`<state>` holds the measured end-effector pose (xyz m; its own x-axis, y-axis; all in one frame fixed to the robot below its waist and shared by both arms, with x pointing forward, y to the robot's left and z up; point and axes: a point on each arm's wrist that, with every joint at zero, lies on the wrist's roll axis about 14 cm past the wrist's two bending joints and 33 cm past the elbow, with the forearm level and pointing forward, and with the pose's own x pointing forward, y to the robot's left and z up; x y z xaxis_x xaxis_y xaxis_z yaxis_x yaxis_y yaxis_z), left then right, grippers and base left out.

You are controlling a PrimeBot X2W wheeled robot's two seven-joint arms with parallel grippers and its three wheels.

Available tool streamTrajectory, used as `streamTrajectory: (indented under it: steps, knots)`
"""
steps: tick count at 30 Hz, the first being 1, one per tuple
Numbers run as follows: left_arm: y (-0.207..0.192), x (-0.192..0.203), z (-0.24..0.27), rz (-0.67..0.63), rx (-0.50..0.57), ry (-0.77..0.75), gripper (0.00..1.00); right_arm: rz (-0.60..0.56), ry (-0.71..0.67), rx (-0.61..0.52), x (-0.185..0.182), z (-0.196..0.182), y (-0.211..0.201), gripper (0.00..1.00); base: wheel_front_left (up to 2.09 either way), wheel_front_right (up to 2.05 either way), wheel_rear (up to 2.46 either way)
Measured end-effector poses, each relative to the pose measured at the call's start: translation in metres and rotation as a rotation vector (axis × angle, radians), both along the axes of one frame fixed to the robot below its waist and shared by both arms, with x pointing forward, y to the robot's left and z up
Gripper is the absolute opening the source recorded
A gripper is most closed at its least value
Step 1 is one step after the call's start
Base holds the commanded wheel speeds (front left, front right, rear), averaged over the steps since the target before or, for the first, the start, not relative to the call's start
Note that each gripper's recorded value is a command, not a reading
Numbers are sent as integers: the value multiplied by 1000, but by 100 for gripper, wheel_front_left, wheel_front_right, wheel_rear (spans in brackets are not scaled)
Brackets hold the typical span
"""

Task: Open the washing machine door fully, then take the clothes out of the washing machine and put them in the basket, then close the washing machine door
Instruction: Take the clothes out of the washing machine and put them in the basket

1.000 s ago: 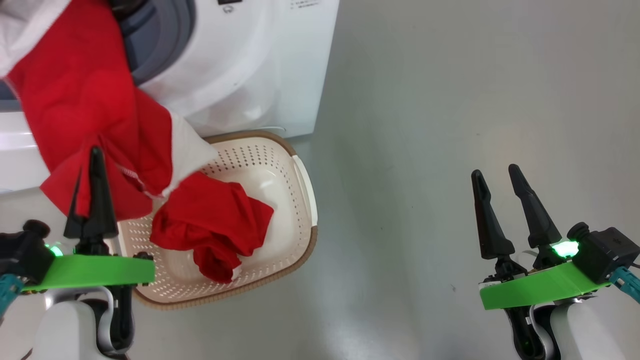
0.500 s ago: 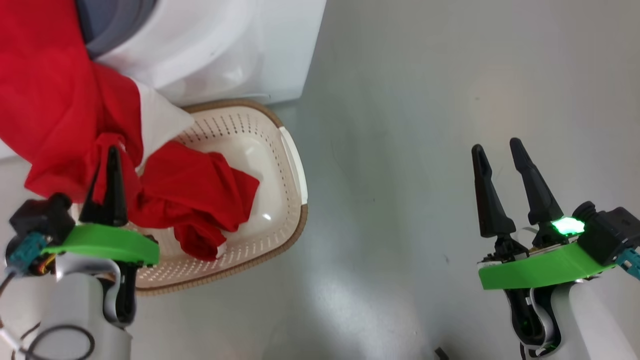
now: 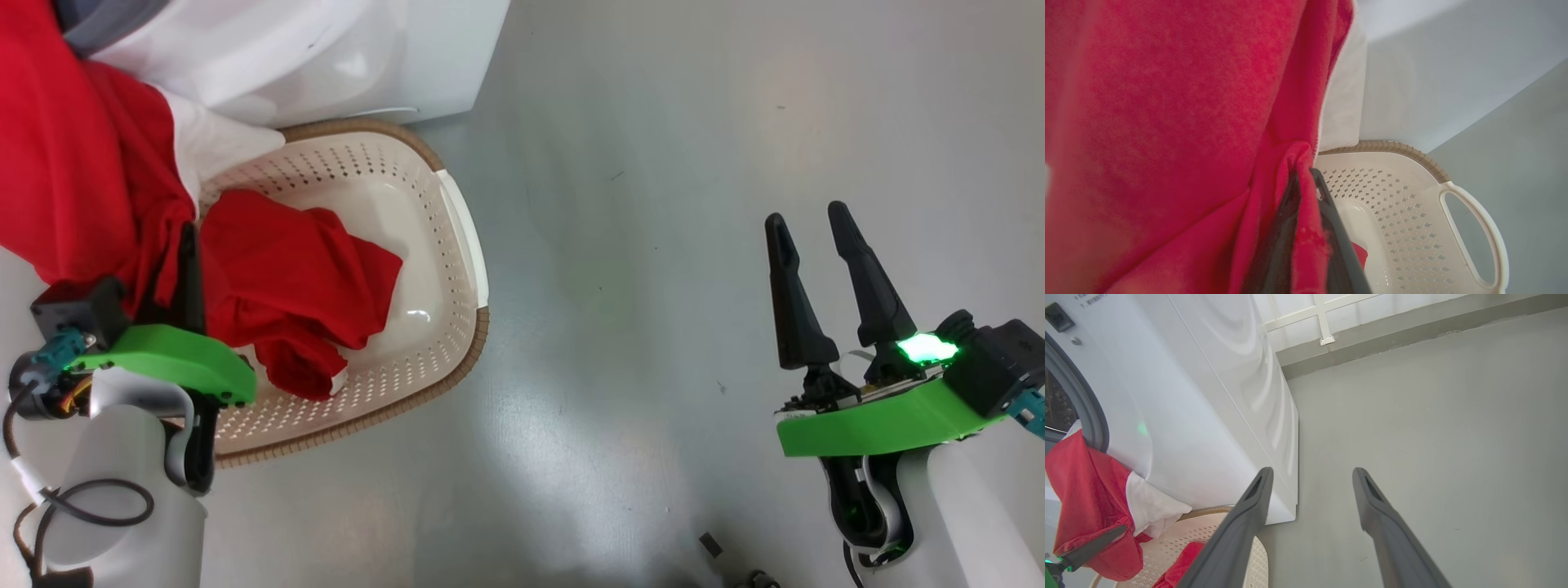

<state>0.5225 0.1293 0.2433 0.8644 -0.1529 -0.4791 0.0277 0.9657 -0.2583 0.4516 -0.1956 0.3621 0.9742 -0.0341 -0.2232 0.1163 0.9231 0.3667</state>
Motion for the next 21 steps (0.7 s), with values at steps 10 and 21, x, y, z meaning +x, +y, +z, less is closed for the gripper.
streamTrajectory:
  steps: [10, 21]
  knots:
    - [-2, 0, -8, -18, 9, 24, 65, 7, -11, 1, 7, 0, 2, 100, 0, 0, 0]
    - [2, 5, 14, -8, 0, -33, 100, 21, -32, 13, 11, 6, 8, 100, 0, 0, 0]
